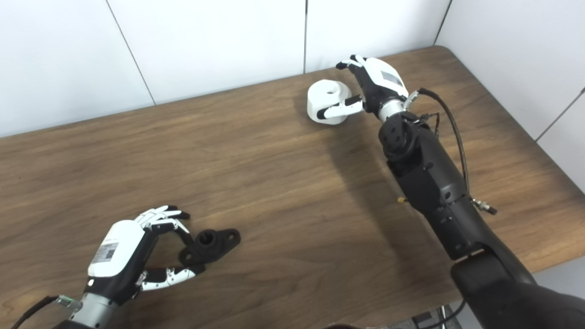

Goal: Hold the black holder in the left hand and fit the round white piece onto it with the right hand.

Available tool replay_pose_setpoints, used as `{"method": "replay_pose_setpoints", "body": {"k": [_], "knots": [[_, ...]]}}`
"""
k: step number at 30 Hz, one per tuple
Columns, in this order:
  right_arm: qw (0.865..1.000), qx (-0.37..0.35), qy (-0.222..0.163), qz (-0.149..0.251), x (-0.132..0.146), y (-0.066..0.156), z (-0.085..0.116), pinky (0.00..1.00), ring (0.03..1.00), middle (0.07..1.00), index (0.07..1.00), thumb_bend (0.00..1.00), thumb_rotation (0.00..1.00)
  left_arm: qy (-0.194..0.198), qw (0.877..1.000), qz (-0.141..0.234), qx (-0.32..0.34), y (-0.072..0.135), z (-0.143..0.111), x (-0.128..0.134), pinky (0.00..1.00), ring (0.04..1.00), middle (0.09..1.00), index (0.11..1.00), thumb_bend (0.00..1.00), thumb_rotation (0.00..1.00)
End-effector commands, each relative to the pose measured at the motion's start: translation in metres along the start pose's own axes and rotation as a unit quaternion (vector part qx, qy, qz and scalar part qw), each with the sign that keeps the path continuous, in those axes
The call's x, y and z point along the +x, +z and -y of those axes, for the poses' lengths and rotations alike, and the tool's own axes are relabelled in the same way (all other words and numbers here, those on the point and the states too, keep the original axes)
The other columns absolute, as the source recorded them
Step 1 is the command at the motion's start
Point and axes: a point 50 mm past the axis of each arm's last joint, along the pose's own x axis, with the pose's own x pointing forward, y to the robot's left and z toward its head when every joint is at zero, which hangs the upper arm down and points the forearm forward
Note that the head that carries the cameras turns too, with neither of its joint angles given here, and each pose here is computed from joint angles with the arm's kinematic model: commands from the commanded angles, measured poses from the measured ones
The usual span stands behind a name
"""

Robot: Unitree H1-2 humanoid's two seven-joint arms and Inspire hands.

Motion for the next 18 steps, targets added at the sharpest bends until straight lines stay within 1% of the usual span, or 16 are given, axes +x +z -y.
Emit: {"method": "replay_pose_setpoints", "body": {"k": [1,3,6,8,12,15,18], "knots": [[0.999,-0.01,-0.051,0.015,0.012,0.011,0.031,0.88,1.0,0.975,0.845,0.86,0.42,-0.053,0.998,-0.034,0.002,-0.014,0.016,-0.014,0.85,0.865,0.777,0.489,0.51,0.06],[0.999,-0.012,-0.049,0.012,0.014,0.009,0.031,0.87,1.0,0.974,0.836,0.86,0.43,-0.053,0.998,-0.033,0.002,-0.014,0.016,-0.014,0.86,0.867,0.78,0.489,0.51,0.06],[0.999,-0.018,-0.047,0.006,0.018,0.006,0.03,0.89,1.0,0.968,0.822,0.85,0.42,-0.051,0.998,-0.032,0.003,-0.014,0.016,-0.015,0.85,0.864,0.779,0.489,0.51,0.06],[0.999,-0.023,-0.044,0.003,0.019,0.005,0.03,0.92,1.0,0.964,0.813,0.85,0.41,-0.05,0.998,-0.032,0.003,-0.013,0.016,-0.015,0.85,0.864,0.78,0.489,0.51,0.06],[0.999,-0.028,-0.043,0.004,0.023,0.004,0.03,0.93,0.995,0.953,0.788,0.85,0.4,-0.05,0.998,-0.035,0.002,-0.013,0.016,-0.015,0.85,0.865,0.78,0.489,0.51,0.06],[0.999,-0.033,-0.043,0.008,0.025,0.005,0.03,0.97,0.981,0.929,0.759,0.84,0.39,-0.052,0.998,-0.035,0.004,-0.012,0.016,-0.015,0.86,0.868,0.782,0.489,0.51,0.06],[0.999,-0.029,-0.042,0.01,0.024,0.006,0.03,0.95,0.981,0.917,0.737,0.84,0.37,-0.051,0.998,-0.033,0.003,-0.012,0.016,-0.015,0.86,0.867,0.781,0.489,0.51,0.06]]}}
